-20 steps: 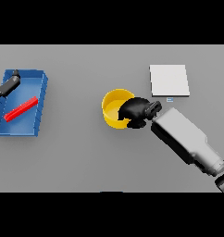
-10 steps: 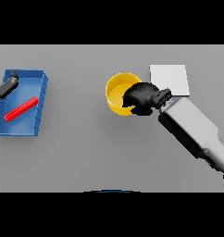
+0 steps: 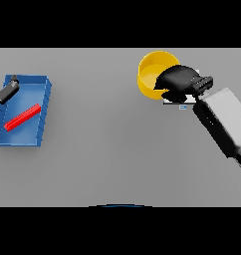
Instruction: Pick up the red beaker and tilt it to pour out 1 green nut into yellow bowl. Pick up the yellow bowl and place it on the metallic measuring scale.
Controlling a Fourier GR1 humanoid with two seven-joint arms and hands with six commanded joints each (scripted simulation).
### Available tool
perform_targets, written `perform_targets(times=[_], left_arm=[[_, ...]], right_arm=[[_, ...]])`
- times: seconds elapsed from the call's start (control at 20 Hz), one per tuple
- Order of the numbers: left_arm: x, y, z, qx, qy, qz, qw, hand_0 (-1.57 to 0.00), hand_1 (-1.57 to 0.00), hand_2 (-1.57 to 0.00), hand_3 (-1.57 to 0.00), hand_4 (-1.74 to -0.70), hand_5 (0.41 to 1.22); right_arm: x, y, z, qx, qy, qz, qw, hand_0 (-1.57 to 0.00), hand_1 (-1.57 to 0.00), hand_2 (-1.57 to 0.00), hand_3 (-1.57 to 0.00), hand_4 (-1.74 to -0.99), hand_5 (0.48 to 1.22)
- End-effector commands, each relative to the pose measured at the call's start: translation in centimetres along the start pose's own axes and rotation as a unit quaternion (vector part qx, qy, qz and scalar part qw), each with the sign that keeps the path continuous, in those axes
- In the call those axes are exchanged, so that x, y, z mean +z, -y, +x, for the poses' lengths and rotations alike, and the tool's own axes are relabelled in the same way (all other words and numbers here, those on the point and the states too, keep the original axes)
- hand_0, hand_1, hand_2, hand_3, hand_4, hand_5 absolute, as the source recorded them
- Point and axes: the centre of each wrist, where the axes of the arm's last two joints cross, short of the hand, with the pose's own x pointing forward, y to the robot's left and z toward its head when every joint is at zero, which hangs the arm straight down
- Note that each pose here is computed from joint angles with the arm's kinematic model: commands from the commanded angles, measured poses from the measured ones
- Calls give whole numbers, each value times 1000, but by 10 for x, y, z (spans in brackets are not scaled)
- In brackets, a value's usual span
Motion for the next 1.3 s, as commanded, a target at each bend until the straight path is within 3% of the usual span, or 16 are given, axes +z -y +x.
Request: perform_targets(times=[0.0, 0.2, 0.35, 0.65, 0.9, 1.1, 1.2, 1.25], left_arm=[[0, -2, 2, 1, 1, 0, 1000, 1, 1, 1, 1, -744, 708], [2, -1, 1, 2, 3, -4, 1000, 1, 1, 1, 1, -737, 699], [3, -4, -3, -3, 4, -3, 1000, 1, 1, 1, 1, -728, 691], [2, -2, -5, -2, -3, 0, 1000, 1, 1, 1, 1, -724, 682], [3, -3, -2, -1, 0, -2, 1000, 1, 1, 1, 1, -728, 675], [1, 0, -3, -9, -6, -1, 1000, 1, 1, 1, 1, -723, 669], [2, -2, -3, -8, 0, -1, 1000, 1, 1, 1, 1, -724, 667], [2, 0, 0, -6, 3, -3, 1000, 1, 1, 1, 1, -725, 669]], right_arm=[[-1, -2, -6, -5, -14, -8, 1000, -1571, -1571, -1527, -1219, -1741, 1221], [6, -1, -39, -20, -42, -24, 999, -1571, -1571, -1508, -1186, -1741, 1221], [3, -14, -58, -36, -68, -24, 997, -1571, -1571, -1506, -1176, -1741, 1221], [-3, -39, -86, -53, -108, -22, 992, -1571, -1571, -1407, -1351, -1741, 1221], [-5, -56, -93, -74, -107, -13, 991, -1571, -1571, -1362, -1338, -1741, 1221], [-14, -63, -90, -83, -97, -15, 992, -1501, -1571, -1330, -1463, -1741, 1221], [-16, -60, -89, -83, -104, -15, 991, -1448, -1501, -1382, -1390, -1734, 1221], [-15, -60, -90, -87, -101, -15, 991, -1472, -1479, -1420, -1244, -1736, 1221]])
